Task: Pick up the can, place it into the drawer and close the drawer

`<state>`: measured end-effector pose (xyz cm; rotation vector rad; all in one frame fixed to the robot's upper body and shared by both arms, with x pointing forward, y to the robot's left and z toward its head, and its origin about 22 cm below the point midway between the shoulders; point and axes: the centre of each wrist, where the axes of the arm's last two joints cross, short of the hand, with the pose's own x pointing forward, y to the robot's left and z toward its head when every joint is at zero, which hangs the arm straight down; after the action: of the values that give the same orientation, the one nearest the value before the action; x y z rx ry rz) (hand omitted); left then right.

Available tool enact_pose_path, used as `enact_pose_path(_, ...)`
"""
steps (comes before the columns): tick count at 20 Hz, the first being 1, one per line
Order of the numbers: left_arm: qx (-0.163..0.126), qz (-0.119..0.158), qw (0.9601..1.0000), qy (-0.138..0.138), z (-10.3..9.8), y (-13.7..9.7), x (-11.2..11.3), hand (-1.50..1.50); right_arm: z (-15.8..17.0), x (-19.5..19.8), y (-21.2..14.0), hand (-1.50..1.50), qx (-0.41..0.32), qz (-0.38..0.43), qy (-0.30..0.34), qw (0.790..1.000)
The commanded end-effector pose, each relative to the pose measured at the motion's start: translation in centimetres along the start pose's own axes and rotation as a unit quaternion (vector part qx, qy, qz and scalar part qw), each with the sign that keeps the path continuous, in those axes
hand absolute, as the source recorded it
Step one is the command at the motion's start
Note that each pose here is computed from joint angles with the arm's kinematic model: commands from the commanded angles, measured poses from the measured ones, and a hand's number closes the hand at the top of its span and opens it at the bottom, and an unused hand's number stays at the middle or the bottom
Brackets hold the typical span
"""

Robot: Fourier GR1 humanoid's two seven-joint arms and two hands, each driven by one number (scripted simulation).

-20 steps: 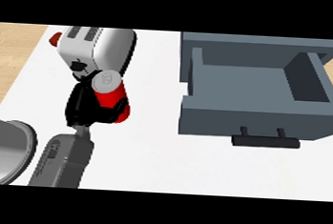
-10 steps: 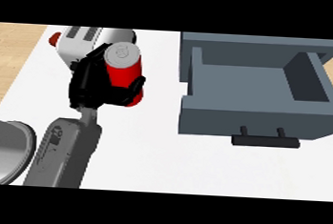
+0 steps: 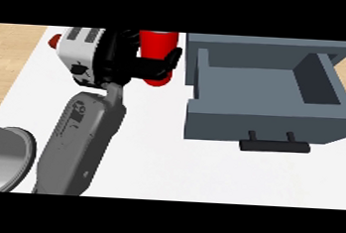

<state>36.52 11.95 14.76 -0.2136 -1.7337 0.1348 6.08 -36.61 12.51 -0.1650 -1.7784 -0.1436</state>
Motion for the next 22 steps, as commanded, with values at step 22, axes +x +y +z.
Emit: enact_pose_path(22, 0.001, -0.039, 0.9992, 0.008, -6.0, -12.7, 3.8, 1.5, -1.1, -1.0, 0.1, -1.5, 0.023, -0.003, -0.009, 1.0)
